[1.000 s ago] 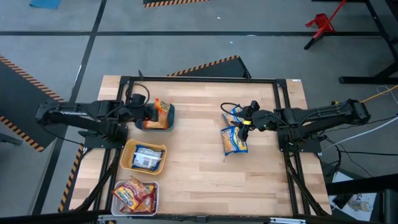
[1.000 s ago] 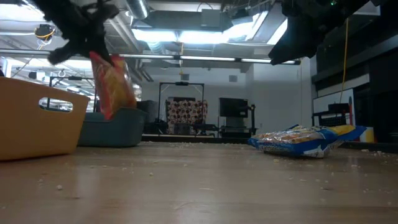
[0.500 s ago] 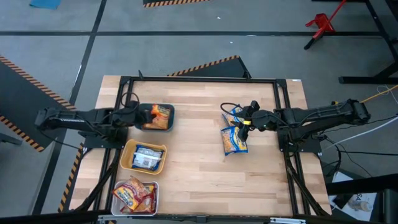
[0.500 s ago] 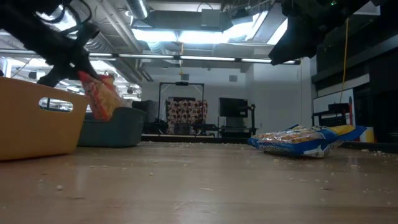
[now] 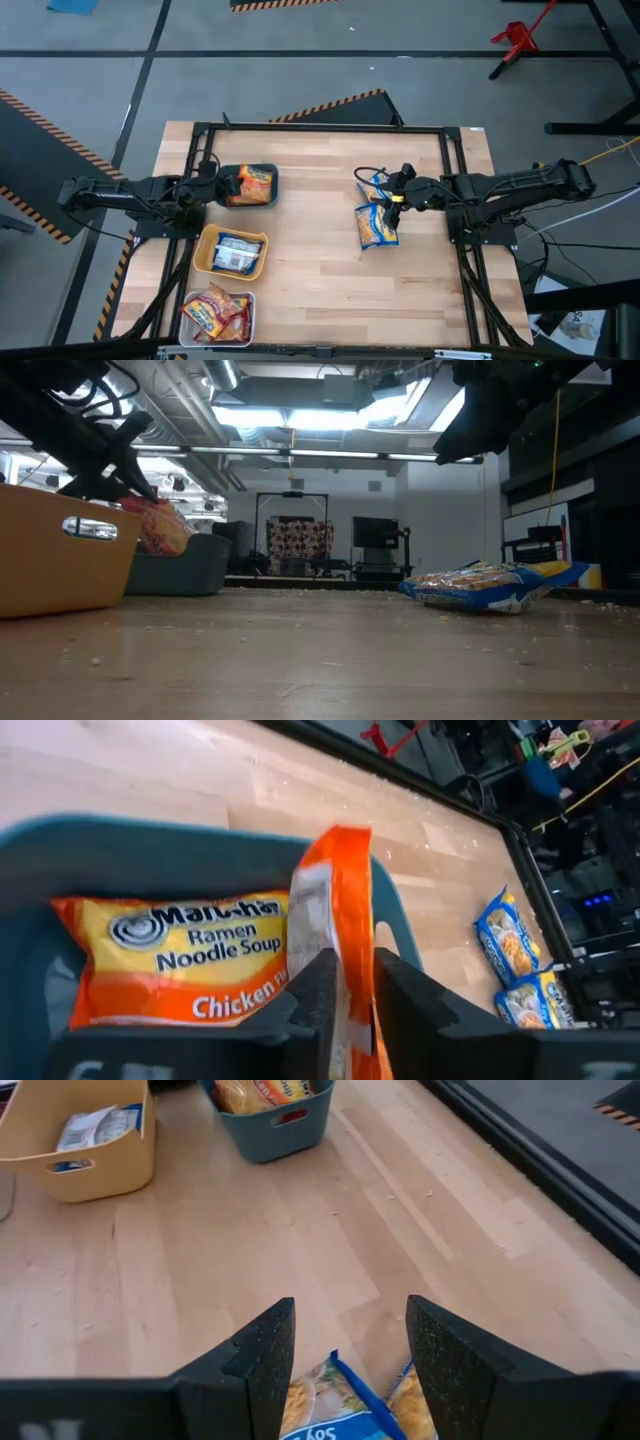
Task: Sort Maruchan noodles
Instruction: Put the orange noodle pack into the blue bin, then put the bottom blue noodle pack into the yellow bin
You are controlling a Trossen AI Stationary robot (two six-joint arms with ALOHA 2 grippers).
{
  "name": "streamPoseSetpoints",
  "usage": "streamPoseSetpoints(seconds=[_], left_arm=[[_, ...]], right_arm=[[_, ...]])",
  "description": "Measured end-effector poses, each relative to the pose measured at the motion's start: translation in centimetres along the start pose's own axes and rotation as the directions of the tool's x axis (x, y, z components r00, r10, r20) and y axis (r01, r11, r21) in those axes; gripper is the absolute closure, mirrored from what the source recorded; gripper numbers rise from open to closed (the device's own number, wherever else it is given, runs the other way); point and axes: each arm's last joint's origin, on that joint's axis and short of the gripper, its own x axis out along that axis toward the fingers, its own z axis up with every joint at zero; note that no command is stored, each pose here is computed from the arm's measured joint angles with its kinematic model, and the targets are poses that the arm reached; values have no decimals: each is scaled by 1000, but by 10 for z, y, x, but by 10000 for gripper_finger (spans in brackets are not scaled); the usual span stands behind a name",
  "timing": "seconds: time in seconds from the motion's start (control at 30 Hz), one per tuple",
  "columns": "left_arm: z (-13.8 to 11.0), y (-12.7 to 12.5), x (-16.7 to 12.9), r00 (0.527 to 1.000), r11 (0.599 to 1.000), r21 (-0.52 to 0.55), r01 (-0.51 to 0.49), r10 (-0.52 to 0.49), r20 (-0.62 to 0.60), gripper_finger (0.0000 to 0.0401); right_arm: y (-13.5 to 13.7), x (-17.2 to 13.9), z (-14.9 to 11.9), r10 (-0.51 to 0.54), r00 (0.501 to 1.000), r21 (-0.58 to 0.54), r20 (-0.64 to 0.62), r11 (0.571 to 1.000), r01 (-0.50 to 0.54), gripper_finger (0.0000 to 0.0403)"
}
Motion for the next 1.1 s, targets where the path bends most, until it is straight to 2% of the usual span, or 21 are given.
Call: streamPoseSetpoints(seconds=[0.2, 0.3, 0.4, 0.47, 0.57, 0.67, 0.8, 0.93, 1.03, 1.1], left_arm=[[3, -1, -2, 1000, 997, 71, -16, 15, 24, 303], [9, 0, -10, 996, 990, 109, -87, 83, 39, 302], [20, -2, -22, 984, 982, 95, -162, 154, 90, 307], [27, -6, -28, 977, 982, 79, -172, 160, 138, 309], [35, -17, -34, 980, 990, 66, -121, 108, 170, 313], [35, -28, -32, 992, 995, 94, -30, 18, 123, 321], [24, -35, -20, 999, 992, 118, 37, -40, 25, 334], [11, -46, -3, 993, 985, 127, 115, -115, -4, 344], [8, -66, 3, 967, 959, 133, 252, -255, 10, 346], [7, -81, 4, 928, 917, 164, 364, -372, 24, 344]], right_arm=[[0, 0, 0, 2, 1000, 0, -1, 1000, -2, 221], [1, 1, -1, 1, 1000, -3, -6, 1000, -1, 221], [2, 3, -2, 21, 1000, -7, -23, 1000, -22, 221], [2, 7, -3, 17, 999, -12, -39, 1000, -18, 221], [4, 12, -4, 13, 999, -16, -50, 1000, -14, 221], [6, 19, -7, 0, 997, -26, -74, 1000, -2, 221], [9, 28, -9, -9, 996, -32, -86, 999, 7, 221], [9, 36, -13, -52, 992, -49, -111, 998, 47, 221], [8, 42, -21, -86, 980, -36, -180, 996, 81, 221], [8, 44, -27, -92, 967, -13, -236, 996, 92, 221]])
